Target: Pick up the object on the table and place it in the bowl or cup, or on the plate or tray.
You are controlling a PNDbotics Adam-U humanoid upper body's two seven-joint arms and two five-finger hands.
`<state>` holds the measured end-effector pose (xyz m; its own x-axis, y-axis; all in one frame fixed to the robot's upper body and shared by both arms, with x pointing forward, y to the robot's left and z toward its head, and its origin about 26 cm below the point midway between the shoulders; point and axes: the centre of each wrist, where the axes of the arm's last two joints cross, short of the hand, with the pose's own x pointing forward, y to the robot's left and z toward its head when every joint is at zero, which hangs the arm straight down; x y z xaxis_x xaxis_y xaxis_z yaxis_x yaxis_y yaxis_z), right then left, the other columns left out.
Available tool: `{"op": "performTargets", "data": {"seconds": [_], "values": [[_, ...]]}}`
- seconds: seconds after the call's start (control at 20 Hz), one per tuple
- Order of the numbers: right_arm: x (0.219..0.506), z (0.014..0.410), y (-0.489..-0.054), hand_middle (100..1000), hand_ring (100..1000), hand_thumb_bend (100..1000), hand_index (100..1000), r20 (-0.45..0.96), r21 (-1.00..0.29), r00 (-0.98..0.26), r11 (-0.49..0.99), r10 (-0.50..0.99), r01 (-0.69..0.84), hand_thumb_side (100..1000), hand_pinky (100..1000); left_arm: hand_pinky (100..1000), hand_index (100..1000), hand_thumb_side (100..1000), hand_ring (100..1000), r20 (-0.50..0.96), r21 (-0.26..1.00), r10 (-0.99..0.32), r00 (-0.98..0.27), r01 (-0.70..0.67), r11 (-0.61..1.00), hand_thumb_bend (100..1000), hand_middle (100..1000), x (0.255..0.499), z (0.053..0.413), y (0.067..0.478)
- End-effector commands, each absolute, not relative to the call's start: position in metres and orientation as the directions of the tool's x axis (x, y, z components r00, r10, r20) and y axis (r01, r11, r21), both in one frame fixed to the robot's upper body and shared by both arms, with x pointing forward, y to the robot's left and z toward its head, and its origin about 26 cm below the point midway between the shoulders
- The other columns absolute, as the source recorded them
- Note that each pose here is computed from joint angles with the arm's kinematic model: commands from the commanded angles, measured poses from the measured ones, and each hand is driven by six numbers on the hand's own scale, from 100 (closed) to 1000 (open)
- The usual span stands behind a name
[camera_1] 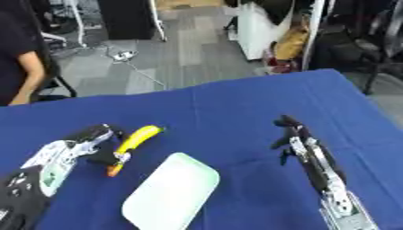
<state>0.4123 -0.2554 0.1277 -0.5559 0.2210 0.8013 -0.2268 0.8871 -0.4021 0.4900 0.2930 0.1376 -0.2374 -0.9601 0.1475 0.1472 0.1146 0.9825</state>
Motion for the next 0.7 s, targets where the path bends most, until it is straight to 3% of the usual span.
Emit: {"op": "performTargets", "data": {"seconds": [0.05,0.5,0.7], "values": [[0.4141,0.1436,-0.2504,842,571,100,962,0.773,-0.421,-0.596,0.878,0.217,-0.226,880,325,530,830,689,567,0.139,0.986,-0.969,-0.204,0.121,0.116,100,700,0.4916,0.1482,0.3019],[0.4141,0.1449,-0.2492,842,570,100,963,0.771,-0.423,-0.599,0.877,0.217,-0.227,882,325,522,815,688,556,0.133,0.989,-0.978,-0.162,0.092,0.120,100,674,0.4927,0.1477,0.2988],[0.4141,0.1450,-0.2480,842,570,100,963,0.770,-0.426,-0.600,0.875,0.217,-0.230,883,325,463,795,674,532,0.126,0.990,-0.980,-0.156,0.083,0.115,100,635,0.4935,0.1488,0.2973]]}}
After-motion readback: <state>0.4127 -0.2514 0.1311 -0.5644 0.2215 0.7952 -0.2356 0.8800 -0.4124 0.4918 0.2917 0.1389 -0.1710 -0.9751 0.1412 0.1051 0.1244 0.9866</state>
